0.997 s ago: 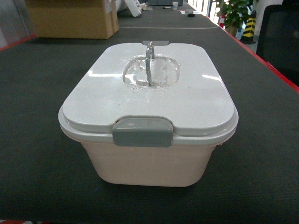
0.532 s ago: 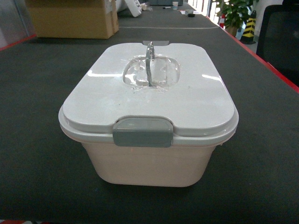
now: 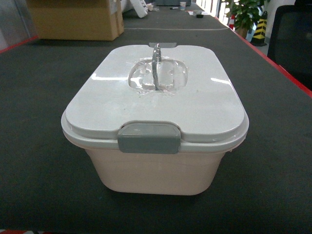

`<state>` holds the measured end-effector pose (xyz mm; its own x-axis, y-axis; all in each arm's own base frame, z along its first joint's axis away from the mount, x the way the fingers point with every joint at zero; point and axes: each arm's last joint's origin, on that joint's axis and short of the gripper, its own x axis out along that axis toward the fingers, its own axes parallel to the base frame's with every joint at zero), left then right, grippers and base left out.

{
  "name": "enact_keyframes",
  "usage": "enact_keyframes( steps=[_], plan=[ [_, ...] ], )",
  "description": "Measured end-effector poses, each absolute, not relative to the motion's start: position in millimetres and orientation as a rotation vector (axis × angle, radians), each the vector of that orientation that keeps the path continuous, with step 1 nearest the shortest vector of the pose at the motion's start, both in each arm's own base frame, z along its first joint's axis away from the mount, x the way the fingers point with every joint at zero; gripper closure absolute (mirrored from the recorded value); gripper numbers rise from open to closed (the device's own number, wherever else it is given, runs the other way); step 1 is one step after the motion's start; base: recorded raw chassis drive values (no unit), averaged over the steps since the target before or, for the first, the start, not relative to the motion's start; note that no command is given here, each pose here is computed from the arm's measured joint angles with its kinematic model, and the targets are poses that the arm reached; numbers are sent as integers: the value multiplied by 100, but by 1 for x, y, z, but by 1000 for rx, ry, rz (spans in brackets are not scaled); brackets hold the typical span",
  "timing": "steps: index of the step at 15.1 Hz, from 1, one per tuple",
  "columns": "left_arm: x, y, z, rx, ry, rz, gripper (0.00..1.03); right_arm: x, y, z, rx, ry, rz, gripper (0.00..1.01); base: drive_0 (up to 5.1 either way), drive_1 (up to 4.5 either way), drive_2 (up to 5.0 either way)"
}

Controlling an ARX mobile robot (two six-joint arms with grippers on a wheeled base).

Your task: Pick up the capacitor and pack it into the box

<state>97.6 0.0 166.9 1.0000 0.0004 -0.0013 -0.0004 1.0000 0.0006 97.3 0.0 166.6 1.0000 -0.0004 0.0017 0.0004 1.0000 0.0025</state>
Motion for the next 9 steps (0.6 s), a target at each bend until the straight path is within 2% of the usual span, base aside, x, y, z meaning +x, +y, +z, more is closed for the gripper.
enact_keyframes(
  steps=[9],
  plan=[
    [98,0,167,1,1,0,5,97,0,167,2,-2,0,3,0,0,0]
  ],
)
